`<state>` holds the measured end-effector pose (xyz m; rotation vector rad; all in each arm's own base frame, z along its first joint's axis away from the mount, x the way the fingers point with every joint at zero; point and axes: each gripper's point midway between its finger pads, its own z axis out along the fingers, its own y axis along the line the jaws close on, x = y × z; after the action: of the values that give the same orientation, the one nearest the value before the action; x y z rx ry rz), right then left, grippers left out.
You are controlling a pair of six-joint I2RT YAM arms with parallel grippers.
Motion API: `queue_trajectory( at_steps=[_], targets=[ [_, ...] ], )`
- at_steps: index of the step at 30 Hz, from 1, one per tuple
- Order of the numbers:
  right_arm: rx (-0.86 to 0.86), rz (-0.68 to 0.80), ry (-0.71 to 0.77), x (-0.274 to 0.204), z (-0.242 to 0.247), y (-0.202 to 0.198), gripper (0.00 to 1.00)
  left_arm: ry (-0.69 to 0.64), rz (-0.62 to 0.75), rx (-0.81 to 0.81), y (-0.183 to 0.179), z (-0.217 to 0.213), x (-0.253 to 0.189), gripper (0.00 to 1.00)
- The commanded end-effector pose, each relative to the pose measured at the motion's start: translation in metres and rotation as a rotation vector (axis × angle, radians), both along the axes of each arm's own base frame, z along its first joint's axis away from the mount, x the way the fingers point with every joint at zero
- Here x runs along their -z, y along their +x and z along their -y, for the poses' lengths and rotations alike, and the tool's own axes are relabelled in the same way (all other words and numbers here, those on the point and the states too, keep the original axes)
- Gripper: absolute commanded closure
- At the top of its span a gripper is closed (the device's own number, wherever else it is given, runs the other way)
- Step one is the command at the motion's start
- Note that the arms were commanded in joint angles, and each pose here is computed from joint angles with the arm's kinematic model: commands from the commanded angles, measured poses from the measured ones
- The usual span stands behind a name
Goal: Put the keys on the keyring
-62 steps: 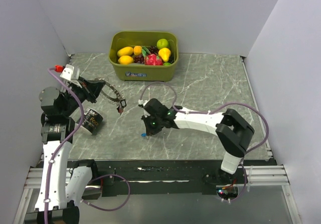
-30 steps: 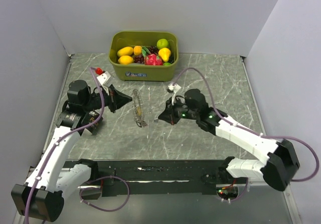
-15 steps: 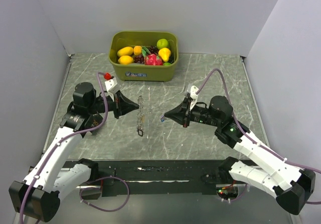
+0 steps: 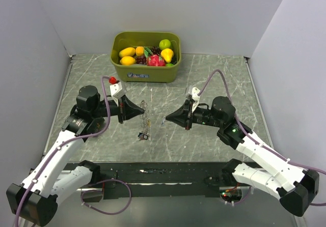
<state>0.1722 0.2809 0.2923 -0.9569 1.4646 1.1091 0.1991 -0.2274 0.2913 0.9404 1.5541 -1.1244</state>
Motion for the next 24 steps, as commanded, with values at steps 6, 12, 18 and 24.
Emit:
queue_trajectory(
  at_steps=[6,12,18,24],
  targets=[
    [-0.045,0.034,0.035,-0.015,-0.006,-0.001,1.00,-0.034,0.081,0.064,-0.008,0.017,-0.022,0.99],
    [-0.060,0.027,0.046,-0.017,-0.008,-0.002,1.00,-0.009,0.067,0.070,-0.009,0.024,-0.015,0.99],
    [-0.095,0.010,0.049,-0.018,-0.012,-0.005,1.00,0.034,0.067,0.056,-0.009,0.027,-0.004,0.99],
    [-0.110,-0.009,0.048,-0.017,-0.017,-0.003,1.00,0.078,0.116,0.005,-0.004,0.025,0.002,0.99]
  ],
)
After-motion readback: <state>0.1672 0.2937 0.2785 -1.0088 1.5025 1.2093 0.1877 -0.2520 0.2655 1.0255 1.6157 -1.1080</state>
